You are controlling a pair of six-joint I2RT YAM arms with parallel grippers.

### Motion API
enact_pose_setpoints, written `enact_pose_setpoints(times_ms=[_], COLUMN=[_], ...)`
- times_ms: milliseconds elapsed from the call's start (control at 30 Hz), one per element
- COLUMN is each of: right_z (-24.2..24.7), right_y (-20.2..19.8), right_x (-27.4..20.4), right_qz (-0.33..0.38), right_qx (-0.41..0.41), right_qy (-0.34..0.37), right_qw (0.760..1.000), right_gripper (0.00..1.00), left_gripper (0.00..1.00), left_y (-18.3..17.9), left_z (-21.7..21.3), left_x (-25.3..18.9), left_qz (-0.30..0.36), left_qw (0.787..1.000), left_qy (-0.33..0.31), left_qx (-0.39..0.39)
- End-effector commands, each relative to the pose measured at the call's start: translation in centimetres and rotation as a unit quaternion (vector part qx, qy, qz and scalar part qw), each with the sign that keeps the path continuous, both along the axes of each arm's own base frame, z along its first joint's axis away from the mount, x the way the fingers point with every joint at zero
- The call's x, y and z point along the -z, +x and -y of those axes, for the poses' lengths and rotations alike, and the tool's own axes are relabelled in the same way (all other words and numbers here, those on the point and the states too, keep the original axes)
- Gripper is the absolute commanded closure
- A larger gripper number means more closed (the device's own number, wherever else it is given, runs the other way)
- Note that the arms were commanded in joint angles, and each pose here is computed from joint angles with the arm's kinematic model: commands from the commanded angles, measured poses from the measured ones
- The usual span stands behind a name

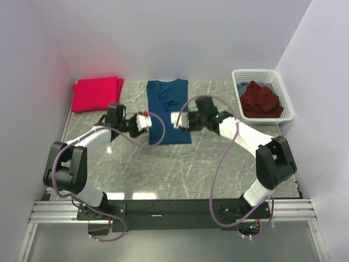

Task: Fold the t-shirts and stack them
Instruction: Fold the tshirt

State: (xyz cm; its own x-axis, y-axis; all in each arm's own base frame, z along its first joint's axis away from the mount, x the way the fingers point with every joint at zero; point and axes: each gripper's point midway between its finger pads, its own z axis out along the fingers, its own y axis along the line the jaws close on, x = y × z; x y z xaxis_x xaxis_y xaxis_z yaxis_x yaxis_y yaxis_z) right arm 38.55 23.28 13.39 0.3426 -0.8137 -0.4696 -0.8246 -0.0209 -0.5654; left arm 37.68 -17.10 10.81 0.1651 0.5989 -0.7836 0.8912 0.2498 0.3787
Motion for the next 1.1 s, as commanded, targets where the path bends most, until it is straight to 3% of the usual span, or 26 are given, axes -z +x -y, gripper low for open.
enact_pose_setpoints(times_ms=[0, 100, 533, 700, 833, 933, 967, 1033, 1067], right_z=[-0.7, -0.3, -0.3, 0.0, 0.1, 0.1, 0.2, 0.1, 0.0], right_y=[-4.4, -5.4, -5.3, -5.1, -4.3, -3.8, -3.7, -3.6, -3.7], right_x=[4.1, 6.0, 9.9, 11.1, 11.6, 12.0, 12.1, 11.7, 11.4], right_qz=[-0.042, -0.053, -0.08, -0.084, -0.08, -0.084, -0.085, -0.086, -0.088], right_qx=[-0.051, -0.056, -0.059, -0.055, -0.046, -0.04, -0.038, -0.035, -0.031], right_qy=[-0.03, -0.046, -0.083, -0.096, -0.105, -0.109, -0.109, -0.105, -0.102], right_qw=[0.997, 0.996, 0.992, 0.99, 0.99, 0.99, 0.99, 0.99, 0.99], right_gripper=[0.51, 0.51, 0.5, 0.52, 0.55, 0.66, 0.76, 0.87, 0.98], left_gripper=[0.48, 0.46, 0.48, 0.53, 0.62, 0.73, 0.81, 0.91, 0.97], left_y=[-5.5, -6.5, -5.8, -5.0, -4.4, -4.4, -4.2, -4.4, -4.3], left_z=[0.7, 1.2, 2.4, 2.6, 2.5, 2.5, 2.6, 2.5, 2.6], left_x=[3.7, 4.1, 6.9, 7.8, 8.1, 8.3, 8.1, 8.0, 7.5], left_qz=[-0.019, 0.012, 0.018, 0.009, 0.01, 0.004, 0.004, -0.002, -0.002], left_qw=[0.997, 0.995, 0.989, 0.989, 0.989, 0.988, 0.988, 0.989, 0.99], left_qy=[0.023, 0.033, 0.077, 0.086, 0.092, 0.097, 0.096, 0.093, 0.089], left_qx=[0.076, 0.093, 0.124, 0.119, 0.115, 0.117, 0.117, 0.116, 0.113])
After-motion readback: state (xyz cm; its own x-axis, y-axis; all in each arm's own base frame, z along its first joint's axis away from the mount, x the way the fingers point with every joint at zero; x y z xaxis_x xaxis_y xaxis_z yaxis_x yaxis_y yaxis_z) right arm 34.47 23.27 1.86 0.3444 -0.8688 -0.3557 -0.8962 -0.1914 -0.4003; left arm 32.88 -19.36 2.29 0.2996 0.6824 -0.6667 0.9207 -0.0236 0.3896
